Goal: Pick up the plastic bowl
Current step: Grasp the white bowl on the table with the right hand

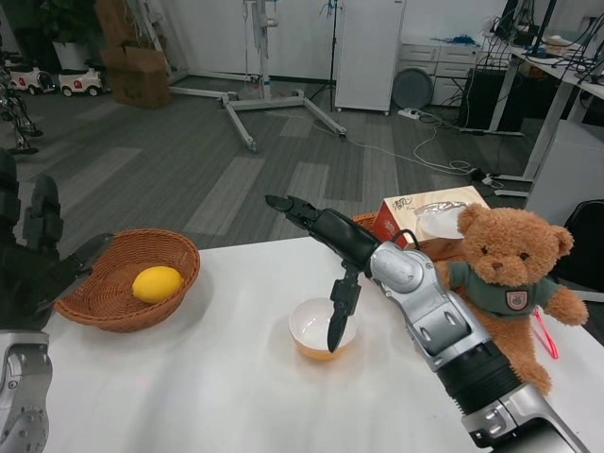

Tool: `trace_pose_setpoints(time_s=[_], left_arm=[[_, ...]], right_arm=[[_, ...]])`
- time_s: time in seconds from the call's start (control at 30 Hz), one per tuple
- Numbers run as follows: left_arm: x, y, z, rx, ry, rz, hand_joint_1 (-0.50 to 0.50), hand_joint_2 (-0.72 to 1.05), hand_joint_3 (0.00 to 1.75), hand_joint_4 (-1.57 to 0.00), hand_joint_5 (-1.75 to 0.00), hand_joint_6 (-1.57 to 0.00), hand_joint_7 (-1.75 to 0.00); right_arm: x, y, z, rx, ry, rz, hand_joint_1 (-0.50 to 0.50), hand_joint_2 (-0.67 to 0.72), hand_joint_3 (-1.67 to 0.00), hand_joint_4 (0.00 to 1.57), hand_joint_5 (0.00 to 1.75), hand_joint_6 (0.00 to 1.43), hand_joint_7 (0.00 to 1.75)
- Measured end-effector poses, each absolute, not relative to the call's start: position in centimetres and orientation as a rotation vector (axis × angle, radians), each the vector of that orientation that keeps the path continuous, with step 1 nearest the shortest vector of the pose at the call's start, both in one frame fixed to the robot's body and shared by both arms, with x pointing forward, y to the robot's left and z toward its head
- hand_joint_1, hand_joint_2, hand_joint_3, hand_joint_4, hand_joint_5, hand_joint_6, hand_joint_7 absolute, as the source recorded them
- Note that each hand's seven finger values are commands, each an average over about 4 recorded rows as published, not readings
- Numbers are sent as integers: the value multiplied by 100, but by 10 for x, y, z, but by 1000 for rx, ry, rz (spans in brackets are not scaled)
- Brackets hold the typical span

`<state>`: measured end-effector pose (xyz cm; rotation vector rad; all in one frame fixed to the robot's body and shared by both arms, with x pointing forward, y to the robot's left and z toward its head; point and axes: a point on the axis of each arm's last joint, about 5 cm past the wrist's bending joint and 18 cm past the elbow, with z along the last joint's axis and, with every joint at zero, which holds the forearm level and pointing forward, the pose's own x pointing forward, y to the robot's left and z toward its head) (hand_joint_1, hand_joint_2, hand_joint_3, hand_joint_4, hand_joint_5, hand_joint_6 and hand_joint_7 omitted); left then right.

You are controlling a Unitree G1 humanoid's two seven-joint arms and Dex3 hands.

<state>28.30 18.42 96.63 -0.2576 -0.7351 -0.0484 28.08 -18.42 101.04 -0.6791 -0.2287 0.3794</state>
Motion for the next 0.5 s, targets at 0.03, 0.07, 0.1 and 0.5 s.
trace_pose_setpoints(time_s=[0.03,0.07,0.1,0.5], left_arm=[[283,184,966,-258,-734,-50,-50,60,0,0,0,0,0],[283,184,966,-257,-733,-51,-50,60,0,0,0,0,0],[283,183,966,-257,-732,-53,-50,60,0,0,0,0,0],[289,170,956,-175,-544,-279,-50,69,0,0,0,0,0]], right_arm=[[281,-184,1010,-699,-217,373,-29,22,0,0,0,0,0],[281,-184,1010,-713,-210,369,-29,22,0,0,0,0,0],[281,-184,1010,-723,-205,366,-29,22,0,0,0,0,0],[285,-182,1006,-904,-136,315,-29,22,0,0,0,0,0]])
